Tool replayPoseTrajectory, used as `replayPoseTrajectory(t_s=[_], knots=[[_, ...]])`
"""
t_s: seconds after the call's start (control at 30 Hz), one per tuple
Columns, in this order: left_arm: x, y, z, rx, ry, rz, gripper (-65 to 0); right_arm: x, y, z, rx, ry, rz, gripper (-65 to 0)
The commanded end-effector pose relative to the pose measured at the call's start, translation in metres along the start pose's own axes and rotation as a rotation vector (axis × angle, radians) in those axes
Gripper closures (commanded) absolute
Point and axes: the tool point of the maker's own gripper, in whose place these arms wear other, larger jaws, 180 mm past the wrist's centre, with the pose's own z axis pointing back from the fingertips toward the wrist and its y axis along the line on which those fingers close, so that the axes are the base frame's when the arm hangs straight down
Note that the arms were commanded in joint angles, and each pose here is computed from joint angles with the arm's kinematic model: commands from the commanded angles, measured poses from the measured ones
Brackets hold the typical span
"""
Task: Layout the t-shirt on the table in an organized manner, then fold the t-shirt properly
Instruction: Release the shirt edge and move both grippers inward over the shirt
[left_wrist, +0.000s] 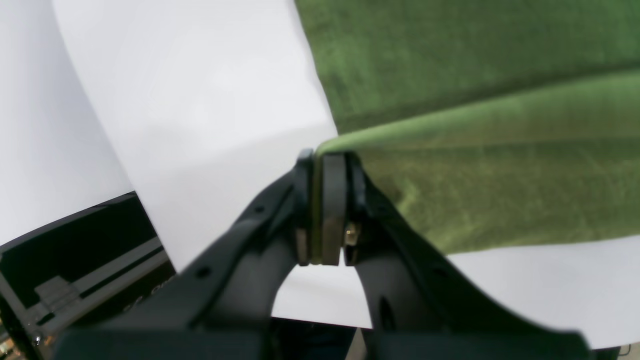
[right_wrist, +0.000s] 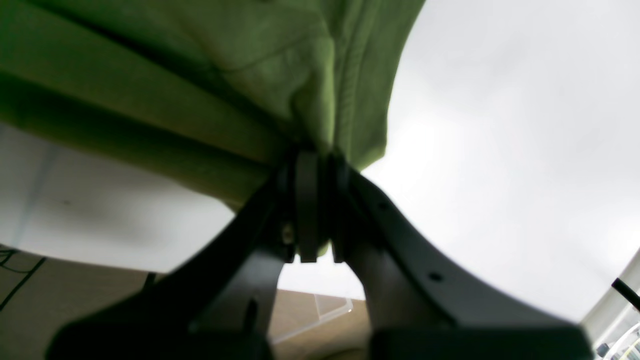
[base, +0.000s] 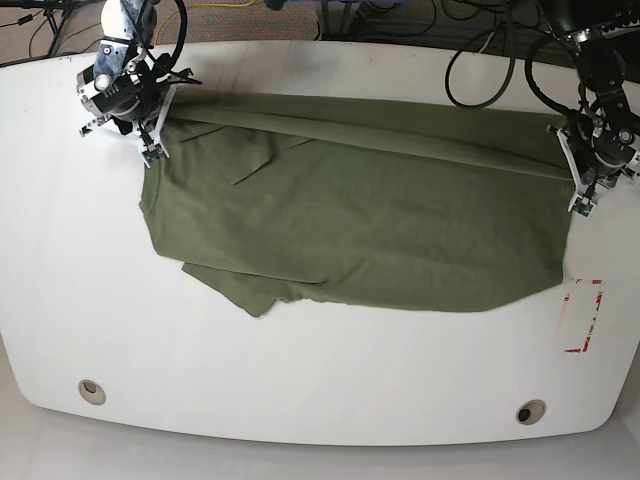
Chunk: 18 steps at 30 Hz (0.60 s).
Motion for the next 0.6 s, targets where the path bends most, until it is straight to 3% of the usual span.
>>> replayPoseTrajectory(t_s=[0.0,0.13,0.27,0.43,0.57], knots=[[0.005,0.018,0.002,0.045,-0.002,0.008,0.0,-0.001,-0.01,0.001,-0.033,0.005,0.004,-3.5],[0.007,0.02,-0.003,0.038,-0.001,0.022,-2.8,0.0,-0.009,-0.001,-0.028,-0.001,0.002,-9.5],[0.009,0.022,-0.008,0.03,0.002,0.036,-16.2,0.004,-0.011,-0.001,-0.032,-0.012,0.0,-25.7],[0.018,0.027,-0.009,0.033,-0.014,0.05,-32.5,0.012,-0.015,0.001,-0.042,-0.034,-0.002,-40.9],[0.032,0.035,-0.005,0.049,-0.05,0.062,-36.0,0.023,-0.02,0.006,-0.057,-0.068,-0.003,-45.8]])
